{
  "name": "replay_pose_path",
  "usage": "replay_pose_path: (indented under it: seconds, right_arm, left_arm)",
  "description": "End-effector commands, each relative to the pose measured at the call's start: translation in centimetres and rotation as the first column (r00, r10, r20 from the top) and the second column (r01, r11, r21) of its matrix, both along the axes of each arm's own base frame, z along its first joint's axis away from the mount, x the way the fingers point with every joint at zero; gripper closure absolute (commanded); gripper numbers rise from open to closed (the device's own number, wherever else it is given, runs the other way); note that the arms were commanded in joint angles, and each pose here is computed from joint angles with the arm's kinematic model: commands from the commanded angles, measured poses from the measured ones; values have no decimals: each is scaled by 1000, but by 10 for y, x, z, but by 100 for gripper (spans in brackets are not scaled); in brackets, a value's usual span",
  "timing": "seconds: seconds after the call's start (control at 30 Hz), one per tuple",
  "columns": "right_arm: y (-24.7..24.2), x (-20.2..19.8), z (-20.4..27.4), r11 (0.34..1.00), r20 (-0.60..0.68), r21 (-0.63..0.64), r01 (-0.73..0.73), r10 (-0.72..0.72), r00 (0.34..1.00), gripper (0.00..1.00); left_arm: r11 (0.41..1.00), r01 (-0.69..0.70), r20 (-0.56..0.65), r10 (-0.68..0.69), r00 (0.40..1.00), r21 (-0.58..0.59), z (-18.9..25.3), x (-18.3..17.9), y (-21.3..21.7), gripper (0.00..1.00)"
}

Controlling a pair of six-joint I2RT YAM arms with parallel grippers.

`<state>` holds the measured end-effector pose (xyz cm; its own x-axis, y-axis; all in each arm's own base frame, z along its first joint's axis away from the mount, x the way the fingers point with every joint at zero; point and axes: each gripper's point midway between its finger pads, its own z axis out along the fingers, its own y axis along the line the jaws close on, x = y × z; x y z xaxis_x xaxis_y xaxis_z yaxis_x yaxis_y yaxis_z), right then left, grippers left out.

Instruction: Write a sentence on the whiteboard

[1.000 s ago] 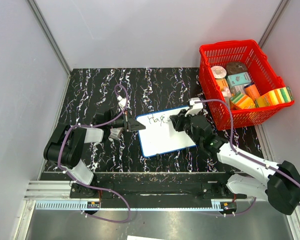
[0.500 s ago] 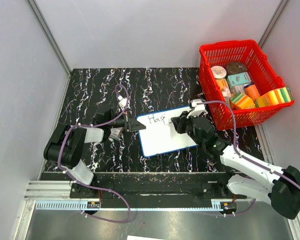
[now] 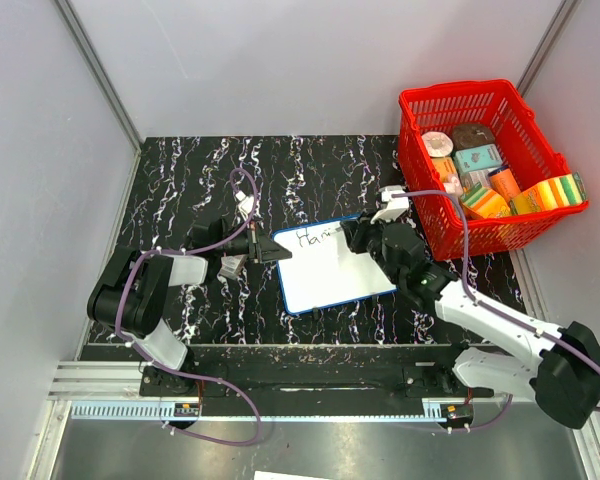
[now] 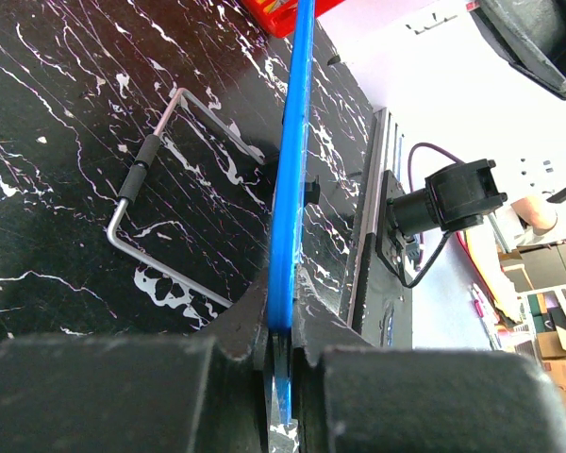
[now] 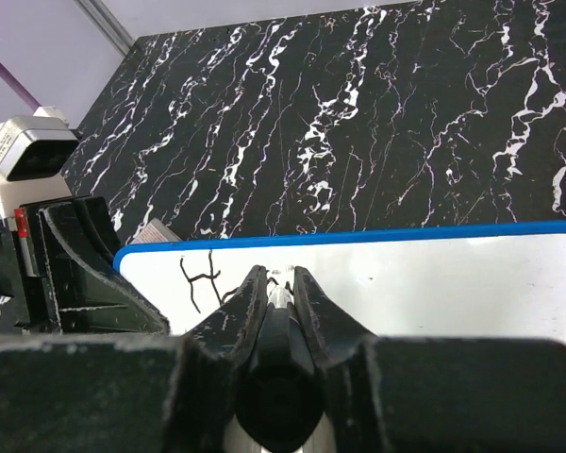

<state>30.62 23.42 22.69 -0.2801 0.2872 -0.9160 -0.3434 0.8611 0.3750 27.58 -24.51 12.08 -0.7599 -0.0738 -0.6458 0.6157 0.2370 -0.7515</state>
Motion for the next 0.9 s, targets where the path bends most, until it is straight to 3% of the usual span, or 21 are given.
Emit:
replay_pose_path:
  seconds: [0.0, 0.5, 0.87]
  right_arm:
    - [0, 15, 31, 998, 73, 42, 45, -48, 996, 100]
    - [-11, 18, 14, 995, 40, 8, 101, -101, 994, 100]
    - [-9, 7, 0, 998, 7, -9, 55, -55, 998, 100]
  left_arm:
    - [997, -46, 90, 40, 995, 61, -10, 11, 2, 100]
    - [997, -49, 95, 43, 995, 62, -9, 12, 2, 100]
    - [997, -48, 92, 42, 995, 64, -10, 11, 2, 100]
